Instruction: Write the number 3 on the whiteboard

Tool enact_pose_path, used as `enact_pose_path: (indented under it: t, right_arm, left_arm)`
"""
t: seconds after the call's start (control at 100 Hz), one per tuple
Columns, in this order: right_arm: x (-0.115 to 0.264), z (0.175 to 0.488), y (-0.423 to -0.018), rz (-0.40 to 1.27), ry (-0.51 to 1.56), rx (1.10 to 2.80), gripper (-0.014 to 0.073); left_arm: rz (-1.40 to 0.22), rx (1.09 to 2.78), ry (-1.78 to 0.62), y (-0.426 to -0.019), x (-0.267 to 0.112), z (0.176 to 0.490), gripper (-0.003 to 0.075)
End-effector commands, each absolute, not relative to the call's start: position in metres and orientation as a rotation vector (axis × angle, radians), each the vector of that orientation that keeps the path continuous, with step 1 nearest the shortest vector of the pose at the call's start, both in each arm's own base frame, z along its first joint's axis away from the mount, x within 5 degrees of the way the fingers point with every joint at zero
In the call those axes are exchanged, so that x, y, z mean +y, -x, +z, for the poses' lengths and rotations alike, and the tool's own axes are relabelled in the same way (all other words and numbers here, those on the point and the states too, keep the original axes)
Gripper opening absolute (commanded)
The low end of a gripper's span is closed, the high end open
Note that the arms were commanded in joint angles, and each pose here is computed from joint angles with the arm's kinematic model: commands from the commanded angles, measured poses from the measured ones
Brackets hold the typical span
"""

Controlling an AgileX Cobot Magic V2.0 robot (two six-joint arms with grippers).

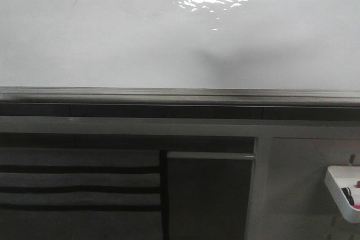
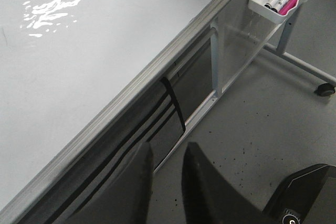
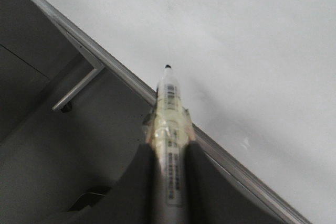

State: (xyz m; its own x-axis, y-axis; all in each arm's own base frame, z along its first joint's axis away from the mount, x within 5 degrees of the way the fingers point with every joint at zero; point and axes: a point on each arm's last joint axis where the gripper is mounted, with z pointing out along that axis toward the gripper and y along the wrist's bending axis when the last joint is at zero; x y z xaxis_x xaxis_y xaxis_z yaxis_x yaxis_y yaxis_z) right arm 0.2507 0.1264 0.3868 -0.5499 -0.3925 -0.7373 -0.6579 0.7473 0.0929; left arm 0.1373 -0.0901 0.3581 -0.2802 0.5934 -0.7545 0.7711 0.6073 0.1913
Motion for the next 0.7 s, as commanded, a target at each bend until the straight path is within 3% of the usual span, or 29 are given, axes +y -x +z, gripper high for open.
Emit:
enact_pose_path:
  t: [0.0,0.48,0.69]
  right_arm:
    - [0.130,0.400,-0.255,0.472,0.747,2.137,-0.0057]
    - [0.141,0.367,-0.300,0.414,0.690,2.151,-0.0057]
    - [0.115,0.371,-0.300,0.264,0.632,2.217,-0.0057]
  left_arm:
    - [-0.291,1.922,-1.000,-0.139,-0.091,0.373,0.0115]
    - [-0.291,1.922,-1.000,-0.139,-0.091,0.373,0.0115]
    - [-0.291,1.922,-1.000,-0.139,-0.091,0.373,0.0115]
